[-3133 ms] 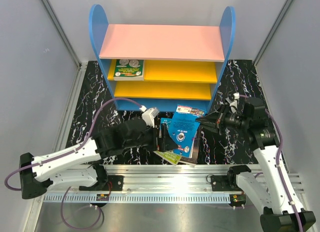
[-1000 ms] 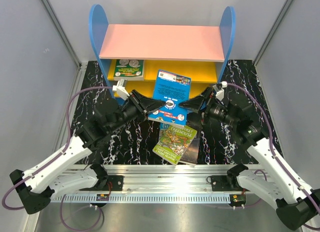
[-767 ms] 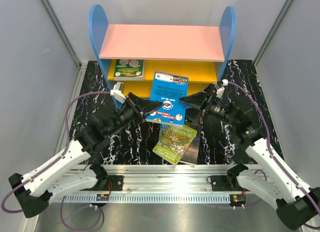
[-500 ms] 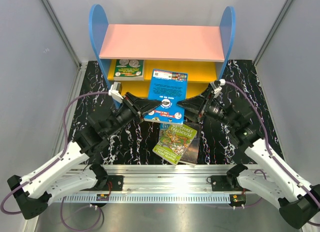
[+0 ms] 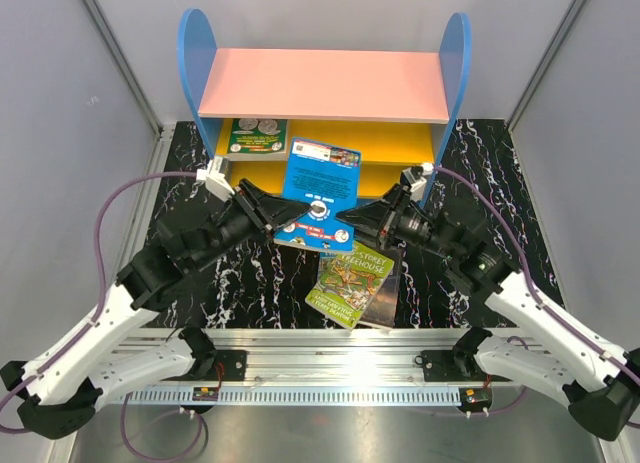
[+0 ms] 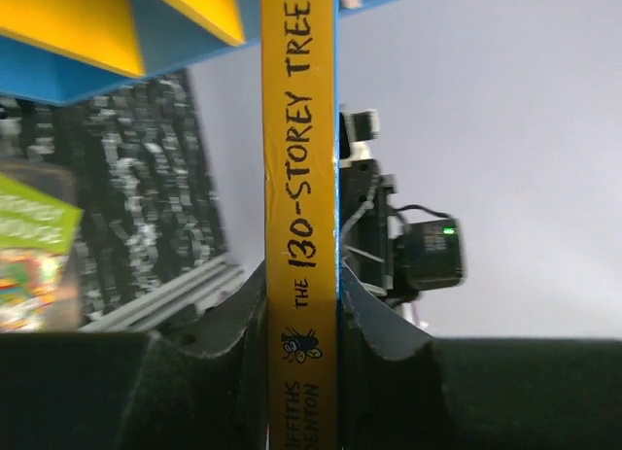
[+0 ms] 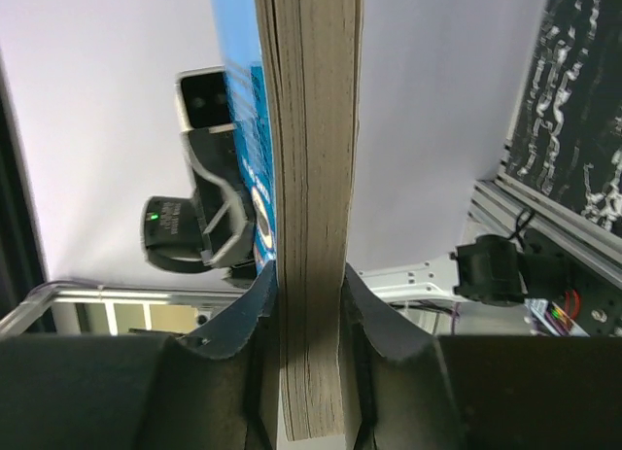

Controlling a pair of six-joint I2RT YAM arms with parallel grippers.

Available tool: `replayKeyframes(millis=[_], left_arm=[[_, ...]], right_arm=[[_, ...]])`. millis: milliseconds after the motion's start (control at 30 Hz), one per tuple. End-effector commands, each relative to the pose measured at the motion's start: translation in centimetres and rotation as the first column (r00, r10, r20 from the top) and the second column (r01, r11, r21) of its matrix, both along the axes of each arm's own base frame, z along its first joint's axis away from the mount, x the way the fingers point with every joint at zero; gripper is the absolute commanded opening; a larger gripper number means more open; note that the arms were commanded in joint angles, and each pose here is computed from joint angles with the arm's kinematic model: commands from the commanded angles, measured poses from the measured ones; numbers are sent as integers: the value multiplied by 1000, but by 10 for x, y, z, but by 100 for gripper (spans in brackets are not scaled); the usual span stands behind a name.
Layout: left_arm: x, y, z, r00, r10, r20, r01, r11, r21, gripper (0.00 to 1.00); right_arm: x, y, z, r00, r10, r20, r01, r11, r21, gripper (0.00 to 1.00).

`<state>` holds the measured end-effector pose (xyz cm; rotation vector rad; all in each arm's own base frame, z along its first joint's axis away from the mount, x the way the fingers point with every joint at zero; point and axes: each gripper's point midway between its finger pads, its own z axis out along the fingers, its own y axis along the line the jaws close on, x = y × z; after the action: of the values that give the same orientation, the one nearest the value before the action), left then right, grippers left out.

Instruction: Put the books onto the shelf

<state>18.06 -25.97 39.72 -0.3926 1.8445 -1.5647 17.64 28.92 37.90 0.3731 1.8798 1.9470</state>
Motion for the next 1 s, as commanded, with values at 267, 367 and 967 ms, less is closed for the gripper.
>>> replayKeyframes(millis=[267, 367, 967], left_arm=[[-43, 128, -14, 967, 243, 74, -254, 910, 327, 78], [-60, 155, -28, 957, 287, 52, -288, 903, 319, 75], [-90, 184, -43, 958, 285, 30, -281, 910, 304, 69]], right_arm=[[36, 47, 4, 1000, 26, 2, -26, 984, -179, 0], [46, 55, 9, 999, 28, 24, -23, 980, -196, 0], [45, 81, 68, 969, 132, 207, -157, 982, 108, 0]])
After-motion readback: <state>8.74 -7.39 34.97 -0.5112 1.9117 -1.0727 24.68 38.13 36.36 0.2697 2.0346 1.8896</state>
